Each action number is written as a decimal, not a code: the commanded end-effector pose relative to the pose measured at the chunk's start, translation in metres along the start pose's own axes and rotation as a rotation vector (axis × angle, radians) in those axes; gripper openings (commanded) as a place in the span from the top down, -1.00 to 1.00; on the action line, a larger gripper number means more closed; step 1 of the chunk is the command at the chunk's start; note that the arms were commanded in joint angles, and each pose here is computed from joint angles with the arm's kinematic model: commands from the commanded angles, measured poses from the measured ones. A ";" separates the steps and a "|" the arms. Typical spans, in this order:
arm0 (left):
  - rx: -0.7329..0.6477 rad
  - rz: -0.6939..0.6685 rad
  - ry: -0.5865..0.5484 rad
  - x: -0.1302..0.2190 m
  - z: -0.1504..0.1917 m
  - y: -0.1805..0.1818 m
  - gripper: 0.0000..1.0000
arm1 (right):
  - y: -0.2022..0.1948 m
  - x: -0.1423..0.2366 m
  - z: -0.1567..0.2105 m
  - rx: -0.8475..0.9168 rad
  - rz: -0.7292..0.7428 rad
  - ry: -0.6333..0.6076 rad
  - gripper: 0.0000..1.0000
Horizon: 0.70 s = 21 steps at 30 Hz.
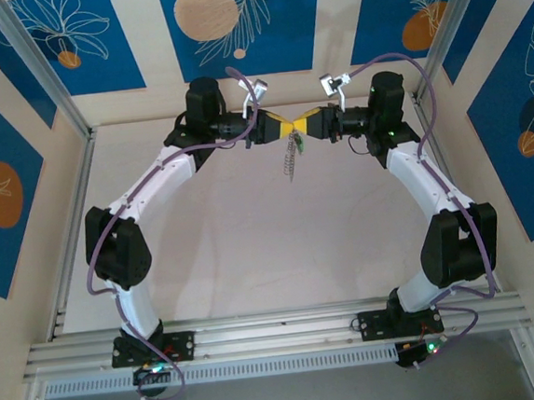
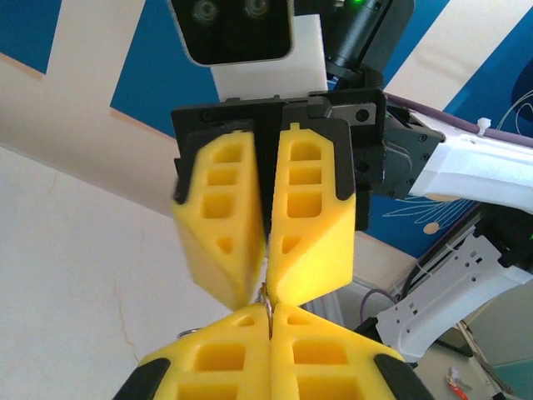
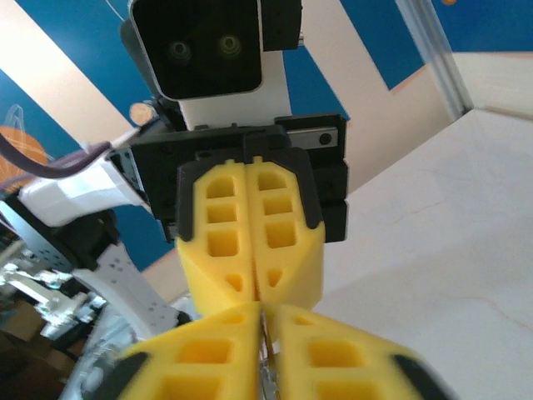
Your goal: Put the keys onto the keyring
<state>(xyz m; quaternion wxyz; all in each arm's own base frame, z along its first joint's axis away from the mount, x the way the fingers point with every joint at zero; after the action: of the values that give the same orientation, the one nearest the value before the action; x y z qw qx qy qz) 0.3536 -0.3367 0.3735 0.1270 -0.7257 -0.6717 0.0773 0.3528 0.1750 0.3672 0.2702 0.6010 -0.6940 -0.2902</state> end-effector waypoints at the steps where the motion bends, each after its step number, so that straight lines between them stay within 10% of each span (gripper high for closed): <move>1: -0.050 -0.026 -0.051 -0.001 -0.012 0.000 1.00 | 0.006 0.012 -0.006 0.007 0.027 -0.053 0.23; 21: -0.033 -0.058 -0.148 -0.002 -0.021 -0.013 1.00 | 0.000 0.032 0.013 -0.004 0.125 -0.240 0.06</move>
<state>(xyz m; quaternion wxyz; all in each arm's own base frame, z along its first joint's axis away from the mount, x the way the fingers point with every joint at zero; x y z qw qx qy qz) 0.3630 -0.3415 0.3659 0.1117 -0.6857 -0.7089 0.1216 0.3353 0.1436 0.3485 0.2210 0.5094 -0.7555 -0.3477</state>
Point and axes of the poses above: each hand's point on the last joint's axis, 136 mm out from that joint toward the fingers, its own x axis back along the fingers, its own y axis along the line the jaws close on, z = x × y, the point moved 4 cm from there along x, back along the fingers, and after that the axes turned 12 degrees about -x, right-handed, at the moved point
